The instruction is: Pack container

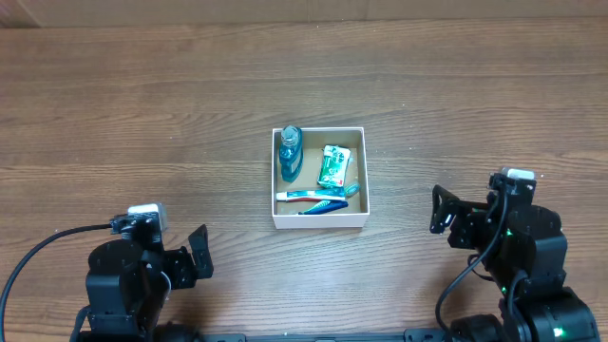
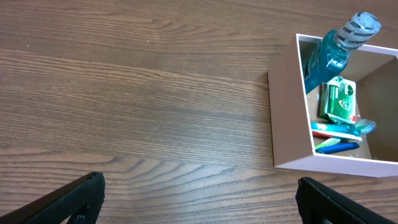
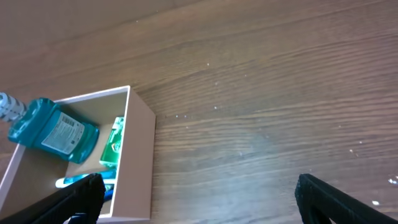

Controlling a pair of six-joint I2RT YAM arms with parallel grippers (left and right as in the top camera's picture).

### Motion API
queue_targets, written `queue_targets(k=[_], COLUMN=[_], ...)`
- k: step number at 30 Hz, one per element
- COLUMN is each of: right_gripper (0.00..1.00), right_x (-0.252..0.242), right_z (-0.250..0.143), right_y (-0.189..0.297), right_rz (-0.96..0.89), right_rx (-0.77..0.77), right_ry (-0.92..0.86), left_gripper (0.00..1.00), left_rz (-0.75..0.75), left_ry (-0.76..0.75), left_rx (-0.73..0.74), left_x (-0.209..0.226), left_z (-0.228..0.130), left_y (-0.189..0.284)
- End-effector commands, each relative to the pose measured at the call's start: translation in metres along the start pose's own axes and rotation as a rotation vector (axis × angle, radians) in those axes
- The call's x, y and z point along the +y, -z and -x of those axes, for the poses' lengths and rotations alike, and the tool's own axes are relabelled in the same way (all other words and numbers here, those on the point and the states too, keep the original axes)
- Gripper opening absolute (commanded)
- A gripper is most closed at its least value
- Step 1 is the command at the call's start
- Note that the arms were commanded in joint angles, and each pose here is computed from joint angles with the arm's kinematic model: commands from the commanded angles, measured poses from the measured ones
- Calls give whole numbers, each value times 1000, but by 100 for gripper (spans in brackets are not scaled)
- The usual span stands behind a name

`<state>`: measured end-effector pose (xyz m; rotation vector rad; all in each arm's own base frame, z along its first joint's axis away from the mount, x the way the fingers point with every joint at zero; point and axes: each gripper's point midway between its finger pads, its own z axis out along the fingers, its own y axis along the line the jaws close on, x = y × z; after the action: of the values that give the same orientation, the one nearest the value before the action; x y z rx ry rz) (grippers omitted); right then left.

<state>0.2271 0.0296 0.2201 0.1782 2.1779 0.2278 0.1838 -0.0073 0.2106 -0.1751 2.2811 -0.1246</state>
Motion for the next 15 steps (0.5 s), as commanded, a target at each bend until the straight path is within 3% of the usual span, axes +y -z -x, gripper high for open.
queue_targets(k=[1,9,15], right_gripper=[100,100,100], right_x=[0,2,9], right_z=[2,-20,1], right_y=[11,-2,-7], right_rz=[12,130,180], right_rx=[-61,-354,-644], right_ry=[68,127,181], left_gripper=[100,100,100], left_rz=[-6,-6,-6], left_ry=[19,19,19], left_rx=[2,2,2], left_x=[-1,-1,-1], left_z=[-1,-1,-1], left_y=[0,0,0])
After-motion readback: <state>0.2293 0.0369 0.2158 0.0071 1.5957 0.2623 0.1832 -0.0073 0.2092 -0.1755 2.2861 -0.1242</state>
